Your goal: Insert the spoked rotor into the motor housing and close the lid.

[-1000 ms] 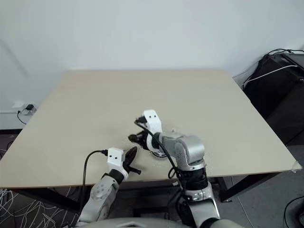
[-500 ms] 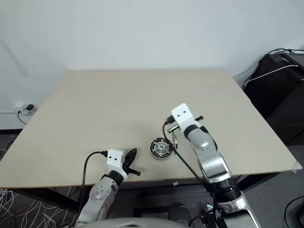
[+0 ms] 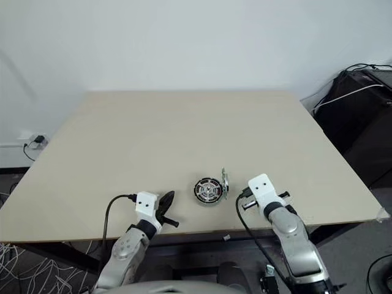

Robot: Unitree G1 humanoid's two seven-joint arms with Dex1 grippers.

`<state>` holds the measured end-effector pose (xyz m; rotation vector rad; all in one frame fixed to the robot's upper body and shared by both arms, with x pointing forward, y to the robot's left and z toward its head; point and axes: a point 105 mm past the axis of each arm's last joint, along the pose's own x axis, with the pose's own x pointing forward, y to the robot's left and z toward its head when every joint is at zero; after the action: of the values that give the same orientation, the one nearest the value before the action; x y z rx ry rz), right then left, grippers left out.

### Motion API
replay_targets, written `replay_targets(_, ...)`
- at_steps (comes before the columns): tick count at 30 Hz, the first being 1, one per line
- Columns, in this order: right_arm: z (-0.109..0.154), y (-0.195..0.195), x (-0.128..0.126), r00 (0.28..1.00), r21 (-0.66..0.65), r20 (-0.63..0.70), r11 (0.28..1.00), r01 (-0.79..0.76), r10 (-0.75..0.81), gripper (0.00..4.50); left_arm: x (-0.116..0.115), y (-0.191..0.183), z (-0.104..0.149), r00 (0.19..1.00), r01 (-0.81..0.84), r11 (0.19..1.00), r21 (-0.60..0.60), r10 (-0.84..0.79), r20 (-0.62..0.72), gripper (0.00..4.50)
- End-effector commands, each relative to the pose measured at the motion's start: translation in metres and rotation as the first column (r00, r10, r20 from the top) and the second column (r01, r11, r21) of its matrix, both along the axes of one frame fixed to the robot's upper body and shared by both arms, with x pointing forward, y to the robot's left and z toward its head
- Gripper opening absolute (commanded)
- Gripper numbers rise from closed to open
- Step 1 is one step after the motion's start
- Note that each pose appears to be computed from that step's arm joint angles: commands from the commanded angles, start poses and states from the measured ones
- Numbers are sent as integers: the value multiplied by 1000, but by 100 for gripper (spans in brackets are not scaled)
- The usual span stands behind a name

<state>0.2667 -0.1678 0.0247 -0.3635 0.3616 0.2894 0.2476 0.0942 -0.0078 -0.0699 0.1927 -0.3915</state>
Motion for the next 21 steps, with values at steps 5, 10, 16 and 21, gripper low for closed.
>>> replay_targets(5,32,38,3,983,182,132,972,-147,124,3,7,-3,18,998,18,1000,-8,-17,68,0)
replay_targets(10,34,56,3,971,238,112,943,-231,210,3,8,-3,18,998,14,1000,-16,-13,66,0)
replay_targets(16,33,68,7,961,264,100,925,-274,256,3,8,-2,19,998,9,1000,-21,-8,65,0)
replay_targets(21,26,80,13,957,291,80,911,-291,280,3,9,0,19,998,5,1000,-21,-4,65,0)
